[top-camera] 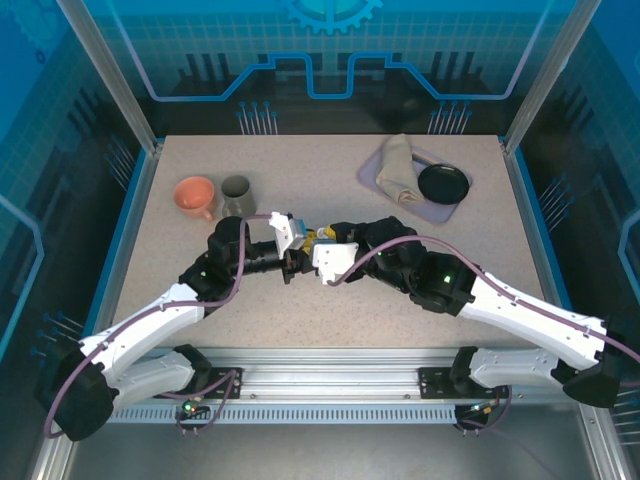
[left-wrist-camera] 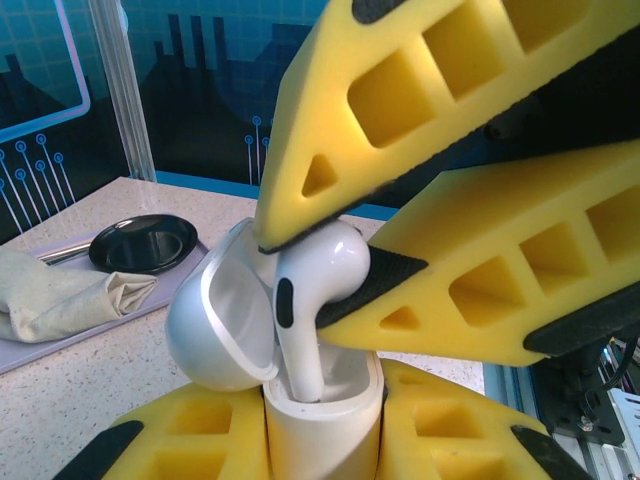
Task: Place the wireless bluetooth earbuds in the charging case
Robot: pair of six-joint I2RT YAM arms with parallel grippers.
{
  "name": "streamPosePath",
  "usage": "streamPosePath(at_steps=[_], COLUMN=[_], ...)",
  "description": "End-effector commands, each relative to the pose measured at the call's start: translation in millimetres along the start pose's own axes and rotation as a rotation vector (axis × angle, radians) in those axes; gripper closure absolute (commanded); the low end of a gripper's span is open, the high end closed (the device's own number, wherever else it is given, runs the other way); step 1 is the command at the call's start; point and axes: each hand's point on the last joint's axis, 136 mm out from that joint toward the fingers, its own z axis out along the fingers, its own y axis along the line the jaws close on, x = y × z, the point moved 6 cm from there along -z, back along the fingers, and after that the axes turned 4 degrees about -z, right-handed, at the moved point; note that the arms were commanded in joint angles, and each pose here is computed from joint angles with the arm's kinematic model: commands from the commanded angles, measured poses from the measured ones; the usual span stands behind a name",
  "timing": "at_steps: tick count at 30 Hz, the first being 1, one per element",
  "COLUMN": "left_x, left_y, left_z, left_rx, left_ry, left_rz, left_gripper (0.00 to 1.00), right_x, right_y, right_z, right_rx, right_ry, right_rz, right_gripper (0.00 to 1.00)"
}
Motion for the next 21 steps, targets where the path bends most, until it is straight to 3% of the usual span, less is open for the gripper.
streamPosePath(at_steps=[1, 21], left_x=[-17.4, -16.3], left_y=[-7.6, -8.4], left_z=[-2.1, -2.6], left_rx=[0.03, 0.03], left_ry=[-0.045, -0.045], left_rz=[0.06, 0.059], left_gripper=[1.0, 1.0], right_x=[-4.0, 0.5], right_y=[0.9, 3.4], right_z=[-2.9, 2.2], right_rx=[-0.031, -0.125], right_ry=[0.002, -0.021], right_rz=[-0.021, 0.058], right_gripper=[0.77, 0.73])
